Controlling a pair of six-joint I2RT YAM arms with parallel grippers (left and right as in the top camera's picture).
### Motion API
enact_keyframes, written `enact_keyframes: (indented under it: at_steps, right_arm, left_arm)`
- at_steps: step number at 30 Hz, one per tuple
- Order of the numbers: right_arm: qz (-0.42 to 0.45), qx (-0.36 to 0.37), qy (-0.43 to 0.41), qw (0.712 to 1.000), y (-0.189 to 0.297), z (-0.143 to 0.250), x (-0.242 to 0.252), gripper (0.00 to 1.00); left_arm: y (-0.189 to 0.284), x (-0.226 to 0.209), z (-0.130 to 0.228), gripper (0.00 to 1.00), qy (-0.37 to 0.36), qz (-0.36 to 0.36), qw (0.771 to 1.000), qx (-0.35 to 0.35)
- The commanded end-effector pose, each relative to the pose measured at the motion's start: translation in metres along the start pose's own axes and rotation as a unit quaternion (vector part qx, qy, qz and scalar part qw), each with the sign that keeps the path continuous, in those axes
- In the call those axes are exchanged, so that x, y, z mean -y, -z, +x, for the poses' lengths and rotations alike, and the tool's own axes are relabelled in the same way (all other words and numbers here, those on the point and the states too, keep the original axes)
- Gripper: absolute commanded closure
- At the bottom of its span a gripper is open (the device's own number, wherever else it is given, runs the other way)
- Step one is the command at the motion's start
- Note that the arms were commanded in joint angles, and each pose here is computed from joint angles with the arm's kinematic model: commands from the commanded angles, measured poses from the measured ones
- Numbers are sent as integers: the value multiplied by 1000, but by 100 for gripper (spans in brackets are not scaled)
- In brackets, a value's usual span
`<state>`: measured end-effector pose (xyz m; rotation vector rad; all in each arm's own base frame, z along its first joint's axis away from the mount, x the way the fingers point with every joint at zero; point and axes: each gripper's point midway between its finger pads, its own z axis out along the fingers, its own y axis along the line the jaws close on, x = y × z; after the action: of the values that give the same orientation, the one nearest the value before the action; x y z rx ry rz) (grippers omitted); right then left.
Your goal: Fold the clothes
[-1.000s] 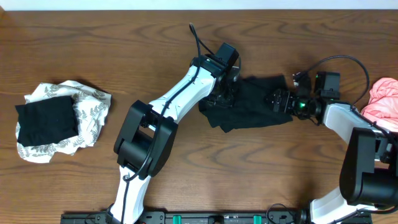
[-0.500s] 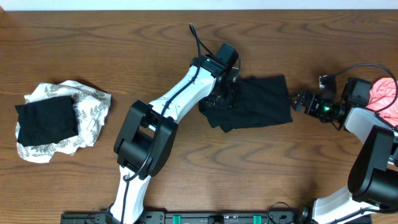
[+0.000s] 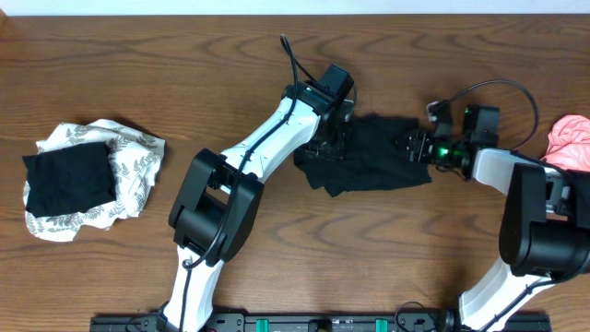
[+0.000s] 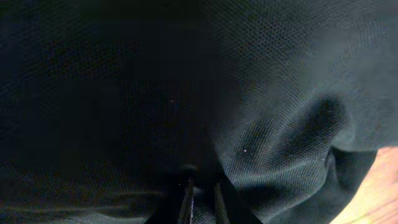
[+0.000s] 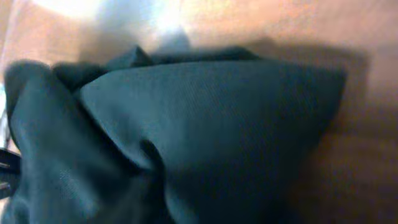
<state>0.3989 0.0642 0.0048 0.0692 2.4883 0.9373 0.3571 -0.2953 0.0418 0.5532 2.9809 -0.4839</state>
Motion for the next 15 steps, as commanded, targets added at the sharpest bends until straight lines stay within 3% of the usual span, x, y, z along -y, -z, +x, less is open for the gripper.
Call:
enact_keyframes:
  at_steps: [1, 2, 8, 15]
  right_arm:
    - [29, -22, -41, 998, -1, 20, 19, 92]
    - [32, -19, -46, 998, 4, 17, 20, 99]
    - [107, -17, -52, 993, 48, 1, 27, 99]
    - [248, 14, 14, 969, 119, -39, 14, 99]
  left_arm:
    - [-7, -7, 5, 86, 11, -10, 1000, -11]
    - [-7, -7, 6, 85, 12, -10, 1000, -11]
    - [5, -10, 0, 85, 16, -8, 1000, 2]
    - [70, -10, -17, 85, 20, 4, 997, 72]
